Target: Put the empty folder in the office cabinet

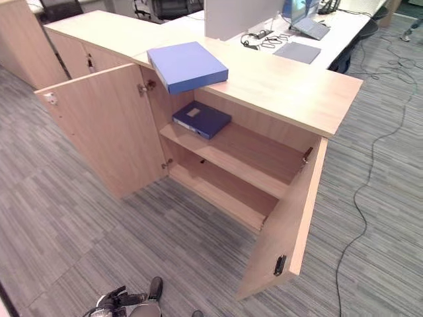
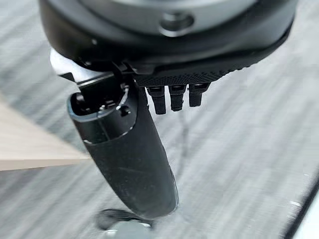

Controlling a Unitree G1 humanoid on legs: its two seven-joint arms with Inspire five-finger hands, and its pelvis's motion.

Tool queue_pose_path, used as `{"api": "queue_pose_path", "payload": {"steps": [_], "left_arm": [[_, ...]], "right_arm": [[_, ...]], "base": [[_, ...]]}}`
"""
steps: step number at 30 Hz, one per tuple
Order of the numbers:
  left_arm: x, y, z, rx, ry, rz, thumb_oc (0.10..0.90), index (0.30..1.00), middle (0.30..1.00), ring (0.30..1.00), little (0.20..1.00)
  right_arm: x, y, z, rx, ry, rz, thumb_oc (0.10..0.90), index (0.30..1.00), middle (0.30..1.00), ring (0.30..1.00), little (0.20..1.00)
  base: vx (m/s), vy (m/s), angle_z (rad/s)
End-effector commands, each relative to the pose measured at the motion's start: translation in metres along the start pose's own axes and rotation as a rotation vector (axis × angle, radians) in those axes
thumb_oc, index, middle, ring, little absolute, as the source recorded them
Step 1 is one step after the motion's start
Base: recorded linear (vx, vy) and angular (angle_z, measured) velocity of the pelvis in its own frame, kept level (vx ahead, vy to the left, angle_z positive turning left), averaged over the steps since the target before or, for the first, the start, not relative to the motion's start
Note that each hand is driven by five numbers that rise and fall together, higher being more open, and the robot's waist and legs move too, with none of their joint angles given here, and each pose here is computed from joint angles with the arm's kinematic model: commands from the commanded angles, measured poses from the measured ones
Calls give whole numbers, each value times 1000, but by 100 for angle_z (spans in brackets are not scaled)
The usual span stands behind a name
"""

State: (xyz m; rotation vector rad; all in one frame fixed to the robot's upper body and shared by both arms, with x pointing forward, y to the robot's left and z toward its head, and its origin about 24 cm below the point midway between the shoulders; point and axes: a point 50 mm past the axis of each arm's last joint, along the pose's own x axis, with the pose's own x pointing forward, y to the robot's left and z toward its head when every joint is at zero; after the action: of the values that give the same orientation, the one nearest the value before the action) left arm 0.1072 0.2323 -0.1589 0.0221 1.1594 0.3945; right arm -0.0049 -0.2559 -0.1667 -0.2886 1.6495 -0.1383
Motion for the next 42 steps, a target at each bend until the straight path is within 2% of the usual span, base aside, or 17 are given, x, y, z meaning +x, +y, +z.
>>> {"api": "queue_pose_path", "payload": {"steps": [1,6,8,17,22,30,31,33,38,42], "left_arm": [[0,7,-3,101,-8,8,800,900,900,900,900],[1,14,1,135,-25,24,800,900,900,900,900],[1,15,2,167,-30,20,800,900,900,900,900],[1,18,6,247,-50,0,800,900,900,900,900],[0,23,-5,261,-11,5,800,900,900,900,900],[-1,9,-8,268,-8,-40,800,900,900,900,900],[-2,5,-16,338,9,-57,800,900,900,900,900],[-3,0,-14,307,3,-65,800,900,900,900,900],[-5,-2,-26,273,38,-66,800,900,900,900,900],[-6,-6,-34,221,65,-72,800,900,900,900,900]], "right_arm": [[0,-6,-9,-20,19,-4,800,900,900,900,900],[-4,-20,38,1,-136,-54,800,900,900,900,900],[-6,-13,51,-30,-180,-28,800,900,900,900,900],[-7,-3,62,-158,-207,20,800,900,900,900,900],[-12,11,82,-124,-290,74,800,900,900,900,900],[-23,22,112,-41,-408,132,800,900,900,900,900],[-60,46,192,-36,-589,158,800,900,900,900,900],[-48,47,167,-36,-560,180,800,900,900,900,900],[-37,51,143,49,-486,211,800,900,900,900,900],[-28,41,125,85,-418,174,800,900,900,900,900]], "base": [[153,314,-40],[93,256,-15],[129,370,-17],[55,145,-2],[92,54,-18],[84,-9,3],[220,-59,58],[235,-53,27],[254,-100,5],[294,-162,46]]}}
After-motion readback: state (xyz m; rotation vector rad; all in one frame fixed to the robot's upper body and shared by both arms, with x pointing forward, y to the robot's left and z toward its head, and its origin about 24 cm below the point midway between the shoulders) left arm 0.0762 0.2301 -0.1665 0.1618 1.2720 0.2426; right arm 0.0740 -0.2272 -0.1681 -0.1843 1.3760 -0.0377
